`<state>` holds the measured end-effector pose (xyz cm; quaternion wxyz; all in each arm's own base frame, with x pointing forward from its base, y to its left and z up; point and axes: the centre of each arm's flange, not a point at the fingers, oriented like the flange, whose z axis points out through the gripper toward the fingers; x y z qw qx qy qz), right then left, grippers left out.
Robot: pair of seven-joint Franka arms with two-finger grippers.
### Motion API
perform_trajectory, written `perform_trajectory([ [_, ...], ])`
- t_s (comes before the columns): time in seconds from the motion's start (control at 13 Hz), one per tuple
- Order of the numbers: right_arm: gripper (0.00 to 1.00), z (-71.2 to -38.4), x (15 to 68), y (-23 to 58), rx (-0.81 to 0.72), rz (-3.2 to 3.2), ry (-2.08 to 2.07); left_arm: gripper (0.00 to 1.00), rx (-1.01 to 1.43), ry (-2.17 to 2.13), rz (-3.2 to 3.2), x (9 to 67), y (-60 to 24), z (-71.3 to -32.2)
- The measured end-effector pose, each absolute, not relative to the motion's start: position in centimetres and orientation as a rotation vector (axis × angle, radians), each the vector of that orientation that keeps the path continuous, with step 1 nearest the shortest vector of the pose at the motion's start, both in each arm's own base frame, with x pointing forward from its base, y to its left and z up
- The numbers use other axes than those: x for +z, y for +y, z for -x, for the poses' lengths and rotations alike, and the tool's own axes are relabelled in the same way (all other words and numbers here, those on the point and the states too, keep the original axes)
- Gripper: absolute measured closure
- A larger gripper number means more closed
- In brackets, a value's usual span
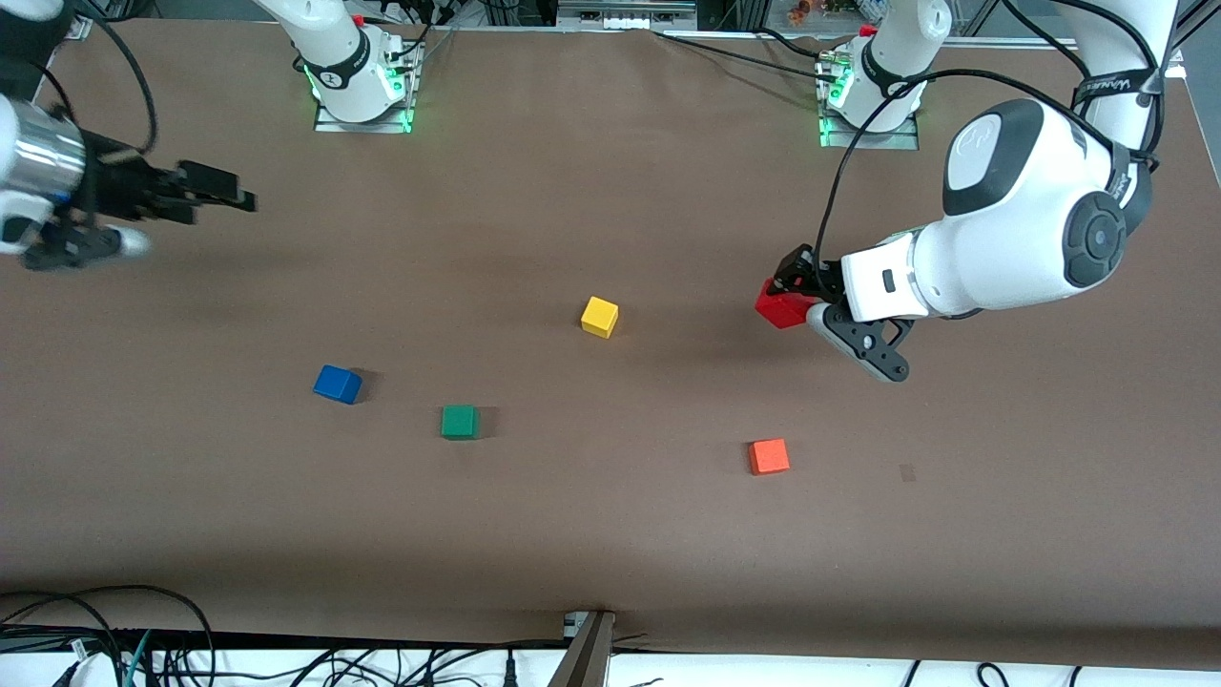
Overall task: Pass red block to right arm, stack on blue
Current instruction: 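Carry the red cube to mid-table while the right gripper reaches toward it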
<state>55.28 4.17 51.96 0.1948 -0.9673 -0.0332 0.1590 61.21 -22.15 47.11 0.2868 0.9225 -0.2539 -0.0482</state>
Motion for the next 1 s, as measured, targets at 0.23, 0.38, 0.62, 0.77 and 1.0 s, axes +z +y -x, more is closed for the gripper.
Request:
perform_trajectory([
  [0.23,0.00,-57.4,46.5,7.5,0.549,2.465,-0.035,0.45,0.021,-0.797,-2.272,47.0,-22.4,-62.3],
  [0.38,0.00,-58.0,44.7,10.4,0.596,2.295,0.029,0.45,0.130,-0.870,-2.139,46.2,-22.9,-63.0],
  [0.62,0.00,-58.4,42.8,14.6,0.617,2.050,0.159,0.45,0.319,-0.995,-1.959,43.1,-24.2,-64.4],
  [0.77,0.00,-58.2,40.6,18.0,0.599,1.920,0.249,0.45,0.346,-1.048,-1.890,42.7,-27.6,-63.5],
  [1.0,0.00,-57.3,37.8,23.0,0.586,1.779,0.362,0.45,0.427,-1.090,-1.796,43.0,-34.1,-61.4],
])
